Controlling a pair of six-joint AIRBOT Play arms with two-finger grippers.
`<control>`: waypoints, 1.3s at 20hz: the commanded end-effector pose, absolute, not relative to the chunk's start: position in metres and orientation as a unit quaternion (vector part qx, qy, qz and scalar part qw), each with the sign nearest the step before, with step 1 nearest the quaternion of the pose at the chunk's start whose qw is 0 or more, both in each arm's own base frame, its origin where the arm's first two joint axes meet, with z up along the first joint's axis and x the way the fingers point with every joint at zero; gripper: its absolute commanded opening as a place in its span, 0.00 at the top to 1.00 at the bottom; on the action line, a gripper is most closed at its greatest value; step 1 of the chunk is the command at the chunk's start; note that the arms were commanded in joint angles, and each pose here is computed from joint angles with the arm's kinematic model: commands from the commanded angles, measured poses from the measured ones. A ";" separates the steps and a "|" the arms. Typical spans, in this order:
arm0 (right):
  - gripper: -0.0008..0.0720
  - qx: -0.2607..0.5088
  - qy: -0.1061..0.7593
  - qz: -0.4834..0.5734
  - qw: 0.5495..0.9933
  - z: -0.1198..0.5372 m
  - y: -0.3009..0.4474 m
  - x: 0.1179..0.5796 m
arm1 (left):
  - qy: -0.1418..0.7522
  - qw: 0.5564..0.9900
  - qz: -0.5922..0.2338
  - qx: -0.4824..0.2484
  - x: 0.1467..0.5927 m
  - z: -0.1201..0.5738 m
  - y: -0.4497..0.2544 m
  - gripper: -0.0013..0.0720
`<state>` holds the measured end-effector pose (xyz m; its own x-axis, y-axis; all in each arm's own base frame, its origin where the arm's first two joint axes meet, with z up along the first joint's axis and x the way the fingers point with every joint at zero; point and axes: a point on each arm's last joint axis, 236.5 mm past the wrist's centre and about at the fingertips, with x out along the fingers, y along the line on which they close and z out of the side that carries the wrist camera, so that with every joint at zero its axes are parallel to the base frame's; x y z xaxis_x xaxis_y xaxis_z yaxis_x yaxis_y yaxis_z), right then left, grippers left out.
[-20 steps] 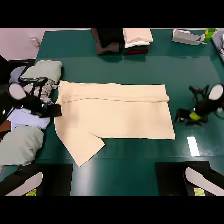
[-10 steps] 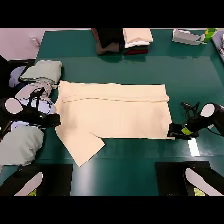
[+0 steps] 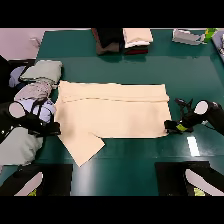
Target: Fold the shirts.
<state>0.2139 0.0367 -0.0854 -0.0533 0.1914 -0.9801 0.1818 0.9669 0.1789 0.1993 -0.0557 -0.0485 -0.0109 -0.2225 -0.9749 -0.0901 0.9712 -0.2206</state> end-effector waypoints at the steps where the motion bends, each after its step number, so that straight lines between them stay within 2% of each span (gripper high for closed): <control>1: 0.96 0.132 0.712 0.010 0.690 -0.072 0.040 0.229 | 0.733 0.663 -0.053 -0.141 0.175 -0.069 -0.069 0.29; 8: 0.96 0.132 0.702 0.010 0.700 -0.066 0.039 0.238 | 0.698 0.682 -0.058 -0.211 0.188 -0.087 -0.091 0.29; 12: 0.96 0.132 0.702 0.010 0.700 -0.066 0.039 0.238 | 0.686 0.693 -0.058 -0.216 0.195 -0.087 -0.092 0.31; 13: 0.96 0.132 0.702 0.010 0.700 -0.066 0.039 0.238 | 0.685 0.693 -0.058 -0.215 0.196 -0.087 -0.092 0.36; 14: 0.96 0.132 0.703 0.011 0.699 -0.066 0.039 0.237 | 0.686 0.694 -0.060 -0.213 0.195 -0.087 -0.092 0.68; 15: 0.96 0.132 0.703 0.011 0.699 -0.066 0.039 0.237 | 0.685 0.695 -0.069 -0.205 0.195 -0.087 -0.092 0.94; 19: 0.96 0.129 0.699 0.014 0.704 -0.057 0.039 0.233 | 0.713 0.676 -0.098 -0.158 0.179 -0.078 -0.088 0.95; 22: 0.96 0.106 0.695 0.006 0.711 -0.036 0.028 0.215 | 0.697 0.703 -0.097 -0.102 0.176 -0.052 -0.069 0.95; 24: 0.96 0.098 0.706 -0.008 0.701 -0.024 0.016 0.194 | 0.695 0.704 -0.109 -0.096 0.158 -0.035 -0.071 0.95; 26: 0.96 0.098 0.698 -0.024 0.709 -0.012 0.005 0.186 | 0.702 0.690 -0.138 -0.106 0.138 -0.021 -0.083 0.95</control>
<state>0.2065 0.0211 -0.0266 0.0369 0.1496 -0.9881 0.1583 0.9754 0.1536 0.1661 -0.0782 -0.0399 0.0216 -0.3198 -0.9472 -0.0026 0.9474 -0.3199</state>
